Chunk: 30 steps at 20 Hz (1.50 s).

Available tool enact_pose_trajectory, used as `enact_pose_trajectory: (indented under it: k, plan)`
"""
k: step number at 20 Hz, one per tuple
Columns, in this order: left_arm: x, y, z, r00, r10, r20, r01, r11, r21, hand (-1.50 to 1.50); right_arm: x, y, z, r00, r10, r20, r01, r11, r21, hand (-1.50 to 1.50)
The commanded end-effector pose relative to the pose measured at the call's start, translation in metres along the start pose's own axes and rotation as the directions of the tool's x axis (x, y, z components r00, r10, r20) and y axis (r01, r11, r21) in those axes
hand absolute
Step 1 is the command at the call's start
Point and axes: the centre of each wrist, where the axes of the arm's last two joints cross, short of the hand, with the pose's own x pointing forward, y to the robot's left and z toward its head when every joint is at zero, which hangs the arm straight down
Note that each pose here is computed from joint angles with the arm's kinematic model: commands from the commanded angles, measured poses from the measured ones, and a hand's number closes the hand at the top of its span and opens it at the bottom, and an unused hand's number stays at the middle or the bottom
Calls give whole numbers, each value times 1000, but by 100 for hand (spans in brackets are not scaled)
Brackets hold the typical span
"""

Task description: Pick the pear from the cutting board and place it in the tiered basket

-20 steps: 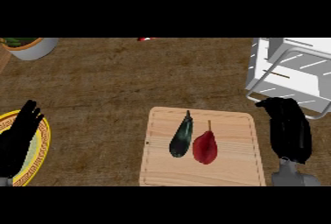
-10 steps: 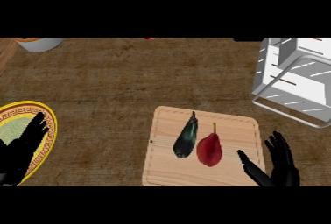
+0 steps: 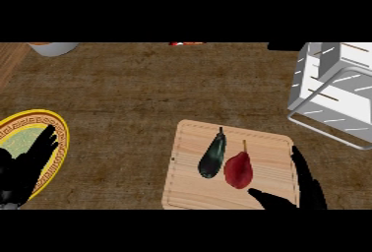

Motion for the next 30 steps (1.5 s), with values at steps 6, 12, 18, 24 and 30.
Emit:
enact_pose_trajectory:
  k: [6,12,18,24,30]
  plan:
    - [-15,-4,-7,1000,17,-15,-17,1000,0,0,116,-1,-3,979,103,-175,-80,988,134,-150]
    - [5,5,5,1000,11,-28,-11,1000,1,0,134,1,8,935,192,-299,-118,961,249,-150]
    - [-7,0,-2,1000,6,-25,-6,1000,10,0,135,1,16,893,236,-382,-157,961,228,-150]
    - [0,6,-18,1000,10,-16,-10,1000,15,0,114,-13,18,893,225,-391,-132,959,251,-150]
    - [-17,6,1,1000,13,-13,-13,1000,16,0,101,-8,17,908,161,-388,-61,964,257,-150]
